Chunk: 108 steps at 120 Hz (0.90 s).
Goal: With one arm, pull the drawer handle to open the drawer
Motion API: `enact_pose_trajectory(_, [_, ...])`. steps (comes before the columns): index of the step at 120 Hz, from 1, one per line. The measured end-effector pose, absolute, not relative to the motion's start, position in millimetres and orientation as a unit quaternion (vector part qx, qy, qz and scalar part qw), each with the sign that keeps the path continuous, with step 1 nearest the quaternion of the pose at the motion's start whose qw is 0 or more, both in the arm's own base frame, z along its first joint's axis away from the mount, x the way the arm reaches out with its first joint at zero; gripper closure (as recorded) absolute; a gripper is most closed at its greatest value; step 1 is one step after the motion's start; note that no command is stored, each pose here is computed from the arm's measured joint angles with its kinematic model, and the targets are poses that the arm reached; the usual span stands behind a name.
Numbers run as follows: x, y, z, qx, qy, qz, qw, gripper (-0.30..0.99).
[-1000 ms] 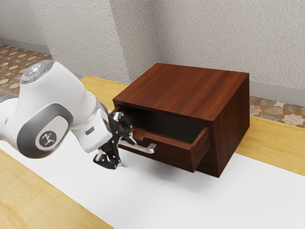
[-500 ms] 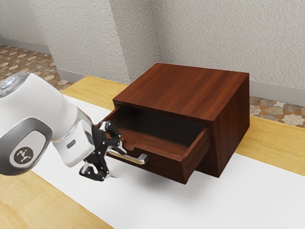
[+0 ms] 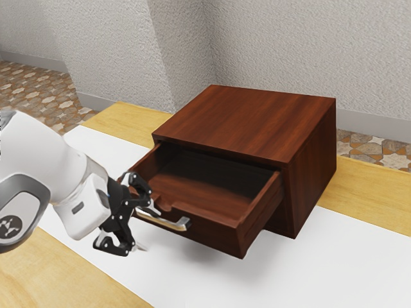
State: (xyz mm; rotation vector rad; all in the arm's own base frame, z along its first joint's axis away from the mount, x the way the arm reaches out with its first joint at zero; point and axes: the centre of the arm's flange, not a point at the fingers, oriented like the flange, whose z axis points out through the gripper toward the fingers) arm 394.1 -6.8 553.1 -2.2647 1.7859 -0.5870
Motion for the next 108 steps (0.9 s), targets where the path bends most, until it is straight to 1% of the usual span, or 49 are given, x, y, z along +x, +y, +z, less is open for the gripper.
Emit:
enact_pose_trajectory(13, [389.0,-7.2,551.2,-0.766,0.603,-0.199,0.098,0.23])
enact_pose_trajectory(37, [379.1,-16.9,556.9,-0.760,0.608,-0.203,0.105,0.30])
enact_pose_trajectory(55, [376.1,-25.0,555.2,-0.758,0.612,-0.199,0.107,0.26])
enact_pose_trajectory(88, [360.6,-23.6,557.0,-0.761,0.607,-0.204,0.107,0.30])
enact_pose_trajectory(91, [359.2,-23.5,556.1,-0.761,0.607,-0.204,0.107,0.29])
enact_pose_trajectory(95, [357.7,-23.3,556.1,-0.761,0.606,-0.204,0.107,0.22])
enact_pose_trajectory(99, [356.6,-23.5,557.3,-0.761,0.606,-0.205,0.108,0.21])
enact_pose_trajectory(103, [353.5,-27.6,576.7,-0.756,0.606,-0.215,0.120,0.19])
enact_pose_trajectory(108, [338.0,-56.0,652.8,-0.729,0.614,-0.250,0.170,0.16])
